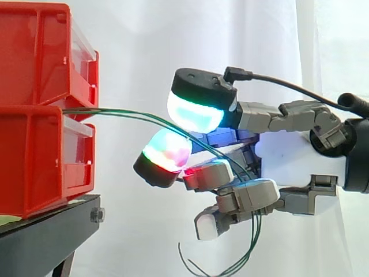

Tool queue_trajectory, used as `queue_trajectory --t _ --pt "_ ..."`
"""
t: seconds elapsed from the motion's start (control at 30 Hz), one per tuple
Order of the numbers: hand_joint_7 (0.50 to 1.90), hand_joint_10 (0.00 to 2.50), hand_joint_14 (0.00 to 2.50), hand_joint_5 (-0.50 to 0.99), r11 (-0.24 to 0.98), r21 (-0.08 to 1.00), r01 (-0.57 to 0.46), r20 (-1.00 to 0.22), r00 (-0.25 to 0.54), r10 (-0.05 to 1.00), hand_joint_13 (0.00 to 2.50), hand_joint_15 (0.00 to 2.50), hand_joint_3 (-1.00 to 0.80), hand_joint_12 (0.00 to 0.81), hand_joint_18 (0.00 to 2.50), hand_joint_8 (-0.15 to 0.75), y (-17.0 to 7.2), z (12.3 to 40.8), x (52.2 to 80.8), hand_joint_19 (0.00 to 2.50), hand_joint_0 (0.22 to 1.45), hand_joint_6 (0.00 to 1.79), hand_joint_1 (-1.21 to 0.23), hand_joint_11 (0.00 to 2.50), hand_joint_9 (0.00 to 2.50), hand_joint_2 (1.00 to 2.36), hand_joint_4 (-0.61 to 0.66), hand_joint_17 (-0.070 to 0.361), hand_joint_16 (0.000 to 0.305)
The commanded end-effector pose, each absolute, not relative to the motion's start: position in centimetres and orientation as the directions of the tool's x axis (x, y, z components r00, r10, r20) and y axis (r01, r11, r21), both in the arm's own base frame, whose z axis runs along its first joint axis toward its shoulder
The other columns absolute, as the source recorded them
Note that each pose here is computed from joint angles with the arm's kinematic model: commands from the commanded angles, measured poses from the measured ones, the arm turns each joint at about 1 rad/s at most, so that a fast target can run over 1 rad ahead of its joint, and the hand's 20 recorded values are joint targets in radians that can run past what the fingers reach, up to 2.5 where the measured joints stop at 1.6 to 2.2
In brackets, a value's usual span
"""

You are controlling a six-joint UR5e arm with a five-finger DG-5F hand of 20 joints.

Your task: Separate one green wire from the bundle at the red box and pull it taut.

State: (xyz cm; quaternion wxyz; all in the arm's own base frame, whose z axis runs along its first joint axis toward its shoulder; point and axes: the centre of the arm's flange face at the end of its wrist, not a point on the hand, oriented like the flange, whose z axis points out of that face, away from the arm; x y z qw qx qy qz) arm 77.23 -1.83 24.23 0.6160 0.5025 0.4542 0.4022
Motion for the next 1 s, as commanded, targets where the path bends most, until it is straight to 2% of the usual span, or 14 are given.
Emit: queue_trajectory --t 0.0,0.27,0.47,0.7,0.97 --pt "1.0 0.0 0.01 -0.23 0.171 0.984 -0.039 -0.155 0.264 0.952 1.44 1.53 -0.28 0.315 0.86 0.28 -1.84 24.2 77.24 0.54 0.63 0.87 -0.67 1.63 1.09 1.02 0.16 0.126 0.056" --pt "0.96 0.0 0.01 -0.24 0.174 0.984 -0.04 -0.157 0.268 0.951 1.43 1.54 -0.37 0.314 0.86 0.278 -1.86 24.22 77.26 0.53 0.65 0.88 -0.73 1.62 1.08 1.01 0.17 0.125 0.056" --pt "0.98 0.0 0.01 -0.24 0.174 0.984 -0.037 -0.158 0.267 0.951 1.43 1.53 -0.26 0.321 0.87 0.285 -1.87 24.19 77.23 0.53 0.66 0.88 -0.73 1.62 1.08 1.02 0.14 0.125 0.055" --pt "0.96 0.0 0.01 -0.24 0.171 0.984 -0.04 -0.155 0.266 0.952 1.43 1.53 -0.28 0.316 0.87 0.287 -1.85 24.31 77.22 0.52 0.67 0.88 -0.76 1.61 1.08 1.02 0.16 0.124 0.055" --pt "0.96 0.0 0.01 -0.24 0.173 0.984 -0.038 -0.157 0.267 0.951 1.42 1.53 -0.3 0.316 0.86 0.285 -1.87 24.19 77.23 0.5 0.76 0.89 -0.84 1.61 1.06 1.02 0.15 0.121 0.054"
